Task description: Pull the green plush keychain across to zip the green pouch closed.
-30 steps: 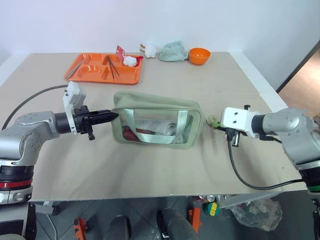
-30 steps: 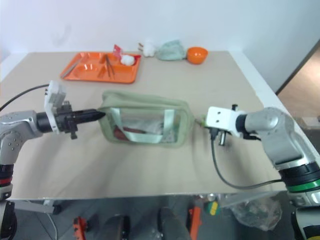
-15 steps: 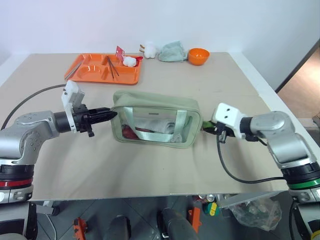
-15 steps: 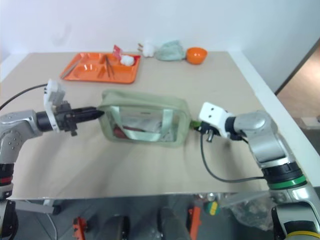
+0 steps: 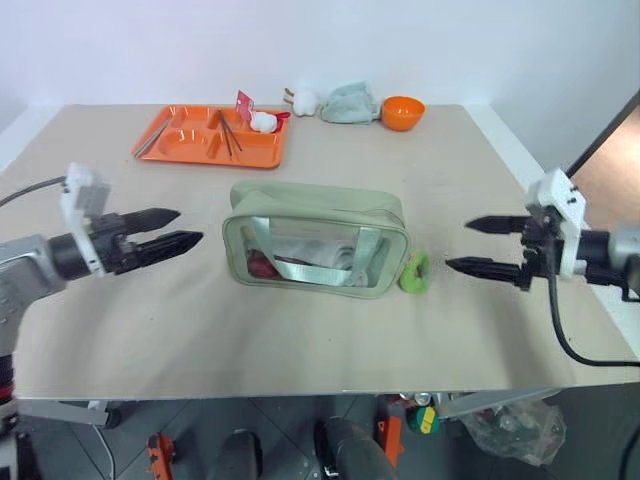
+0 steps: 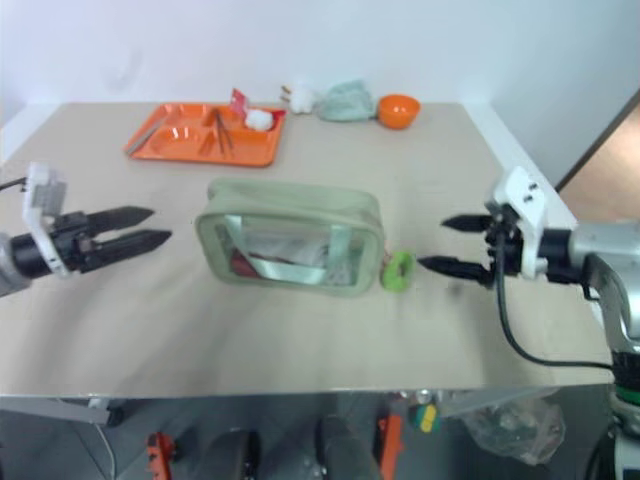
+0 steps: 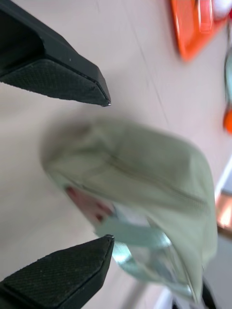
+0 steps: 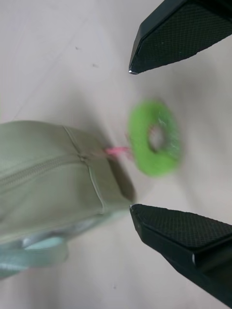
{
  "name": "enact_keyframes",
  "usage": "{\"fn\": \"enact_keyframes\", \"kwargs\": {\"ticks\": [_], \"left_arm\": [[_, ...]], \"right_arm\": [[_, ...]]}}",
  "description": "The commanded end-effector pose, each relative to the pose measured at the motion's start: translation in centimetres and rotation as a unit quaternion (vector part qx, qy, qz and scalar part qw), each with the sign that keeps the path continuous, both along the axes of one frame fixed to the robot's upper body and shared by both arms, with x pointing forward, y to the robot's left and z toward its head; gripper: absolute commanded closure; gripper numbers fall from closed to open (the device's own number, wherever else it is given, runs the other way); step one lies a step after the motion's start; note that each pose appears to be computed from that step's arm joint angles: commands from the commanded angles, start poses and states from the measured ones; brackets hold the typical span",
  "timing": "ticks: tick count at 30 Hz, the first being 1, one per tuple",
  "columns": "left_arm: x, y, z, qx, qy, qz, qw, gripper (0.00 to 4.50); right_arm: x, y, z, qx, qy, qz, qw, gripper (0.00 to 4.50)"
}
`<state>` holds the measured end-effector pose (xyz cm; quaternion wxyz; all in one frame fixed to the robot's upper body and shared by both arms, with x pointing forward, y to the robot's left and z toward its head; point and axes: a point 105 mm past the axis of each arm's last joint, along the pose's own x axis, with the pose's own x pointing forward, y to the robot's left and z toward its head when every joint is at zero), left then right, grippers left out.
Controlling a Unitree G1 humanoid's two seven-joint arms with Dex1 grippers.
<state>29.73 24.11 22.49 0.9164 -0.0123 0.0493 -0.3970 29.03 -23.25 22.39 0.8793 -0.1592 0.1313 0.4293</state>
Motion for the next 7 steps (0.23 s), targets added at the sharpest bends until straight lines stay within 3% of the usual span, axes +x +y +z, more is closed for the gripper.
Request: {"fn": "enact_keyframes", "kwargs": {"ticks": [1, 7], "left_arm": [[-0.1, 2.4, 1.5, -0.015, -0.041, 0.047, 0.998, 0.01], [0.4, 2.9, -0.1, -0.040, -0.026, 0.066, 0.997, 0.01]], "right_arm": [[-1.7, 1.0, 3.4, 0.029, -0.058, 0.016, 0.998, 0.00], [-0.9, 1.3, 2.1, 0.028, -0.051, -0.010, 0.998, 0.00]]}}
